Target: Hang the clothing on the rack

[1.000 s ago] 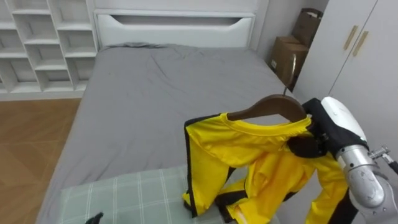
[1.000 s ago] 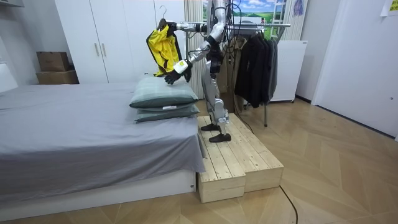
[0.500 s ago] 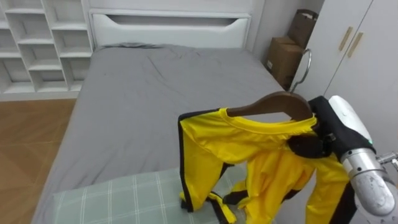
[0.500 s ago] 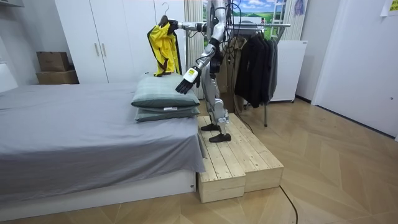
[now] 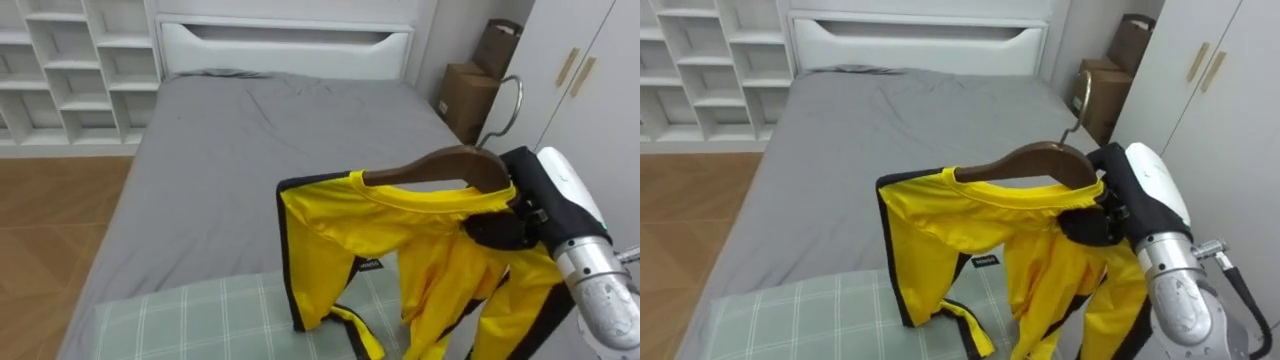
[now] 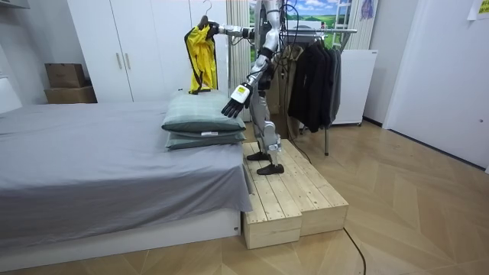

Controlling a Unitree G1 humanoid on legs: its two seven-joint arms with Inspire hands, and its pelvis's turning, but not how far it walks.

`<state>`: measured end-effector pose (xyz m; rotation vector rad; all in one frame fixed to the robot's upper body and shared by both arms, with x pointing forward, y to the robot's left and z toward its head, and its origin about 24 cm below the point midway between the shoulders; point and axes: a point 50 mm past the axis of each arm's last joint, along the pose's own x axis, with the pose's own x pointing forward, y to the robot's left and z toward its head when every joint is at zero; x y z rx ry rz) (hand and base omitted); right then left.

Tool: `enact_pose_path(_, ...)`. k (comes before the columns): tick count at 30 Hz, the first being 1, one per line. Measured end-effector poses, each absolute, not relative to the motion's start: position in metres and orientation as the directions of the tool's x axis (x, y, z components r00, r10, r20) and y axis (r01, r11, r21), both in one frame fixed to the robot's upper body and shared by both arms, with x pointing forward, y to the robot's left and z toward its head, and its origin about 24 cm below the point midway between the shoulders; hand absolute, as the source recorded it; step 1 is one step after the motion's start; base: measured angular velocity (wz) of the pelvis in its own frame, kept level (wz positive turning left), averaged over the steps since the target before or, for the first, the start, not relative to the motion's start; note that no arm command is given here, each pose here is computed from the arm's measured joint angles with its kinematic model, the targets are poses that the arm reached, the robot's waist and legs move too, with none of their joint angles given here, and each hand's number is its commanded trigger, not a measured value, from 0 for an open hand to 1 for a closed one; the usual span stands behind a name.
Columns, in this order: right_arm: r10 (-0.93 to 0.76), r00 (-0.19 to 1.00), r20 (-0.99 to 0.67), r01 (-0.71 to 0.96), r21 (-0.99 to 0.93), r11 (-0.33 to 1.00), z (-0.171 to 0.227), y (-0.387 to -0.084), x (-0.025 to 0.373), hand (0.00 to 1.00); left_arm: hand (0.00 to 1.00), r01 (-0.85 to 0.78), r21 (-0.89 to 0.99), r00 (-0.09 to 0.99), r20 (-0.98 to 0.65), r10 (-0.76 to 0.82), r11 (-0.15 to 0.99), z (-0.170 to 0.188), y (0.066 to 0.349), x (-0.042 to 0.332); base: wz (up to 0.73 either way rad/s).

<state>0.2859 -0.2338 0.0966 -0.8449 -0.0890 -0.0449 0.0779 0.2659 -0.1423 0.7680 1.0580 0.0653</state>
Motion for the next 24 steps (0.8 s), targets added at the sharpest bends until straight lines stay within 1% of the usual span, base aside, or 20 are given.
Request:
enact_pose_path(4,0.001,0.997,0.077,0.057,-0.748,0.661,0.093,-0.233,0.280,1.00,0.00,0.309,0.593,0.502,-0.766,0.402,0.743,-0.143,0.266,0.075,0.00)
enact_pose_path(7,-0.007,1.000,0.027,0.024,-0.745,0.666,0.078,-0.235,0.268,1.00,0.00,0.317,0.590,0.484,-0.774,0.409,0.742,-0.144,0.267,0.070,-0.09)
enact_pose_path(12,-0.043,0.996,-0.077,-0.029,-0.746,0.665,0.055,-0.242,0.251,1.00,0.00,0.341,0.601,0.453,-0.779,0.434,0.723,-0.144,0.276,0.063,-0.37)
enact_pose_path(15,-0.043,0.995,-0.089,-0.037,-0.742,0.669,0.053,-0.243,0.251,1.00,0.00,0.335,0.601,0.423,-0.784,0.454,0.726,-0.144,0.279,0.058,-0.85)
enact_pose_path(17,-0.041,0.995,-0.088,-0.037,-0.739,0.673,0.053,-0.242,0.251,1.00,0.00,0.321,0.605,0.405,-0.783,0.472,0.729,-0.144,0.283,0.056,-1.16)
enact_pose_path(22,-0.016,0.997,-0.071,-0.041,-0.729,0.683,0.055,-0.231,0.257,1.00,0.00,0.291,0.599,0.322,-0.795,0.514,0.746,-0.145,0.291,0.040,-1.28)
enact_pose_path(24,0.001,0.995,-0.099,-0.073,-0.723,0.687,0.051,-0.225,0.260,1.00,0.00,0.286,0.609,0.282,-0.791,0.543,0.740,-0.146,0.292,0.038,-0.95)
